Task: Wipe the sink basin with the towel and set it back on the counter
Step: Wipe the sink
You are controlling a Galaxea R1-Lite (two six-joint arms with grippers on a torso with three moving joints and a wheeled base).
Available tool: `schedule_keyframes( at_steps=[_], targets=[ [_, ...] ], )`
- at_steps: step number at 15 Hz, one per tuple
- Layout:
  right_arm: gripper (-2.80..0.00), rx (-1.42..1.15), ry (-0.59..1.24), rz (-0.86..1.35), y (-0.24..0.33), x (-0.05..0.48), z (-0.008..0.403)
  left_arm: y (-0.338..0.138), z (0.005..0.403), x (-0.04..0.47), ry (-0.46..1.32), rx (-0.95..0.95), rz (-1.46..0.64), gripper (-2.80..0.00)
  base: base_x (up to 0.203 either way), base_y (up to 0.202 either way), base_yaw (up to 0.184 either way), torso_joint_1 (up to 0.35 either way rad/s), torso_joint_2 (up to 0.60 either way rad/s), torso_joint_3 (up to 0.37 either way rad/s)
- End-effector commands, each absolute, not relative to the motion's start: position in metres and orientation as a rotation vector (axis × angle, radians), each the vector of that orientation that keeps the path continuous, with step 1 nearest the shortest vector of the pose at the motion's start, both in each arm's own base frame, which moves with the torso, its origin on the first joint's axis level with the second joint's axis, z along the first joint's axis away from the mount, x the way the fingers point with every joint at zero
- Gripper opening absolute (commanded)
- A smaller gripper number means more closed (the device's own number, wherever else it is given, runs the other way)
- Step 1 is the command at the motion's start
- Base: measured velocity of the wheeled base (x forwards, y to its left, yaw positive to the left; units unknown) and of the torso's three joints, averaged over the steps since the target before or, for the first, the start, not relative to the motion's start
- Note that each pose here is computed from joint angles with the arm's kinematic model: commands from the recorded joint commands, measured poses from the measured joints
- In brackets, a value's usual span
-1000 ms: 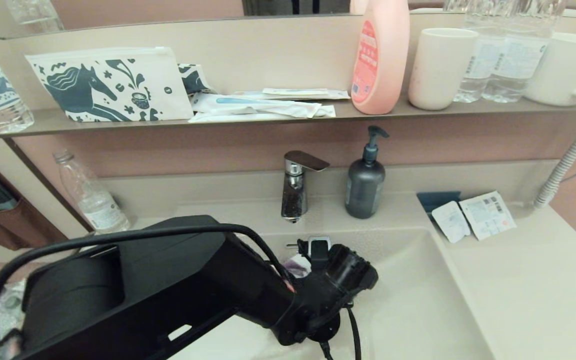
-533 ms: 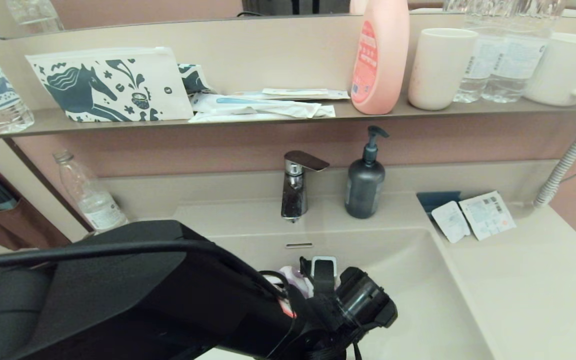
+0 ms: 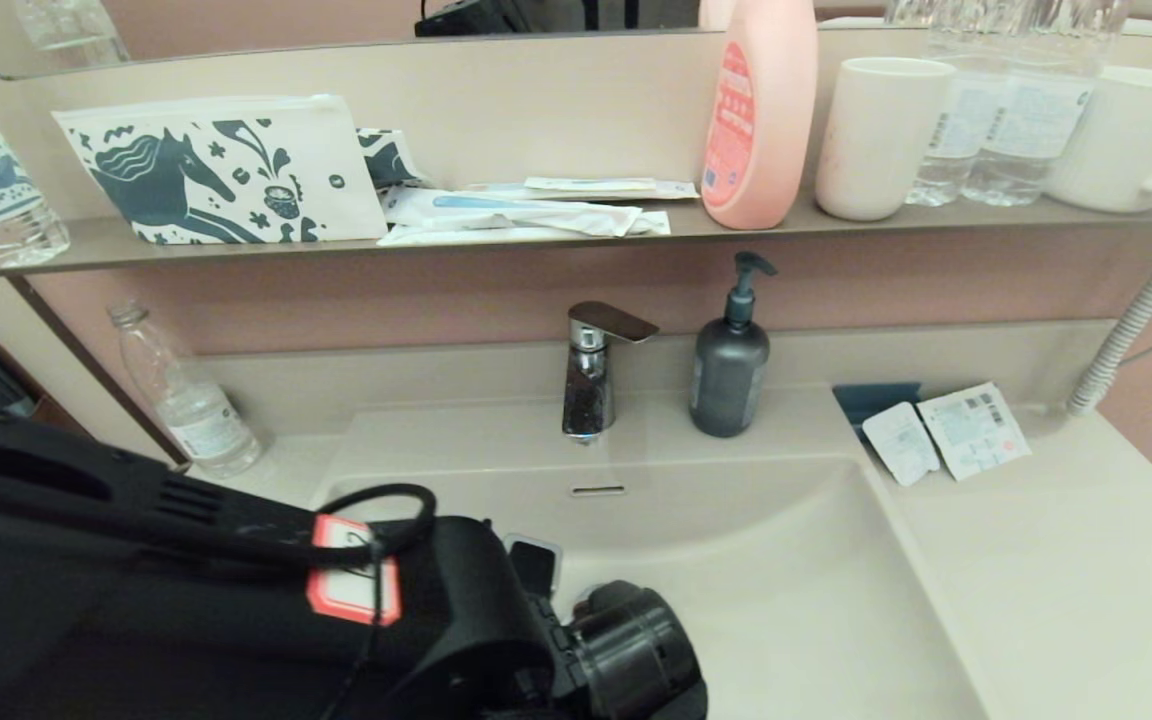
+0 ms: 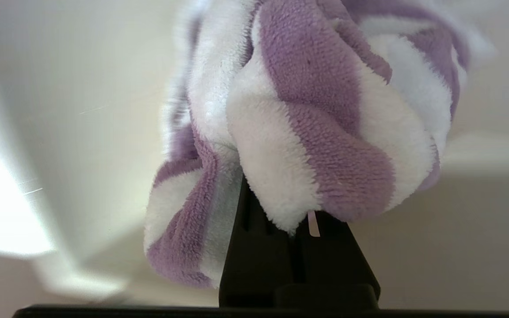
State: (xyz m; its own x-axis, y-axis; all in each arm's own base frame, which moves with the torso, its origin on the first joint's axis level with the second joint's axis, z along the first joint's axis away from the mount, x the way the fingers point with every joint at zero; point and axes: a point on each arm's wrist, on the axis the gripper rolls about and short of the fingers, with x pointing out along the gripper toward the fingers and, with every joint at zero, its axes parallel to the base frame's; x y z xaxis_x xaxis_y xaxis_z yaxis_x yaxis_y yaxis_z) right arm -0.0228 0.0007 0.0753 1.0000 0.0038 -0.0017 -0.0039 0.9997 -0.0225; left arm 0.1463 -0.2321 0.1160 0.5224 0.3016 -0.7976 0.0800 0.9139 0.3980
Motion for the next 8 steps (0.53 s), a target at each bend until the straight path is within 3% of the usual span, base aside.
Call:
schedule_keyframes(
  at_steps=[1, 4, 8],
  targets=[
    [-2.8, -0.023, 0.001, 0.005, 0.001, -0.023, 0.075, -0.188, 0.147, 0.139, 1.049, 0.45, 0.192, -2.8, 0.0, 0.0, 0.0, 0.0, 0.0, 0.0],
    [-2.8, -0.023, 0.001, 0.005, 0.001, -0.023, 0.075, -0.159, 0.144, 0.143, 1.104, 0.509, 0.252, -2.8, 0.0, 0.0, 0.0, 0.0, 0.0, 0.0],
    [-2.8, -0.023, 0.001, 0.004, 0.001, -0.023, 0.075, -0.16, 0.115, 0.153, 1.072, 0.473, 0.231, -2.8, 0.0, 0.0, 0.0, 0.0, 0.0, 0.0]
  ],
)
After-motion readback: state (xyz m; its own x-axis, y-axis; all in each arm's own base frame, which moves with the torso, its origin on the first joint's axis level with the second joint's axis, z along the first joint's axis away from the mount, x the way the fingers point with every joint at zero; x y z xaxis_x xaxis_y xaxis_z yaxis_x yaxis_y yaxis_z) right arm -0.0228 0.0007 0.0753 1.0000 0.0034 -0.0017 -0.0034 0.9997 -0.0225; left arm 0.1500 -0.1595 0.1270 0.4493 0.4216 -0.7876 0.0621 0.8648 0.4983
